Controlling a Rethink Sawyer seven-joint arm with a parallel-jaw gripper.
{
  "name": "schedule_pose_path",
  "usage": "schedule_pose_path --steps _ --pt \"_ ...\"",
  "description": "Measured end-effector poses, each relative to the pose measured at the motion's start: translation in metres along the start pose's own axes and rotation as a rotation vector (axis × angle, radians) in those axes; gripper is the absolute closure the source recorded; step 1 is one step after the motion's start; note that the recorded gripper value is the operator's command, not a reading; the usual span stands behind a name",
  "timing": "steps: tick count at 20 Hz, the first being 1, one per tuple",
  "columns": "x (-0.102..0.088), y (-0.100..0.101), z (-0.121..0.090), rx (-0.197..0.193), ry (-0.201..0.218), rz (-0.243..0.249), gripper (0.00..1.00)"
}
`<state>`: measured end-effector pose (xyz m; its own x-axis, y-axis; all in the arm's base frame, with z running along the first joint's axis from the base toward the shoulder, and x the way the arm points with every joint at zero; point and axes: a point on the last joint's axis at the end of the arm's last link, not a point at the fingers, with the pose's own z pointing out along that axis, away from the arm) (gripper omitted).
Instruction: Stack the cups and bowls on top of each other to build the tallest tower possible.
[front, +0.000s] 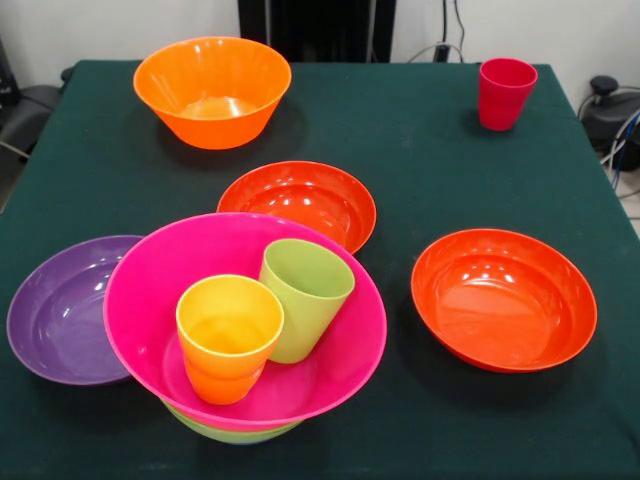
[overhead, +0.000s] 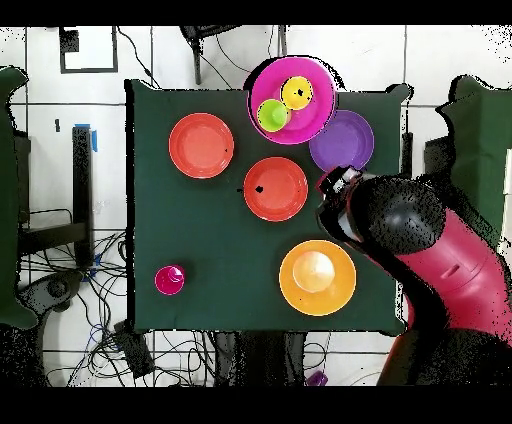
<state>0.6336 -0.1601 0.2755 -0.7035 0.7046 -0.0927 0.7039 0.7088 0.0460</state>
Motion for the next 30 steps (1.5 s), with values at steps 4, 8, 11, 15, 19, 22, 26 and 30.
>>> schedule_pose_path --steps 4,8,11,15,19,22,26,30 --pt "0.014 -0.011 0.011 0.003 0.013 0.001 0.0" --pt "0.03 -0.023 0.021 0.001 0.021 0.002 0.0" --pt "0.041 -0.033 0.028 -0.003 0.025 0.007 0.0" --pt "0.052 -0.049 0.039 -0.013 0.028 0.019 0.0" --pt "0.063 -0.069 0.053 -0.019 0.03 0.031 0.0" --pt "0.072 -0.081 0.061 -0.02 0.032 0.028 0.0" --pt "0.088 -0.093 0.068 -0.021 0.037 0.01 0.0" --pt "0.099 -0.104 0.074 -0.023 0.048 -0.005 0.0"
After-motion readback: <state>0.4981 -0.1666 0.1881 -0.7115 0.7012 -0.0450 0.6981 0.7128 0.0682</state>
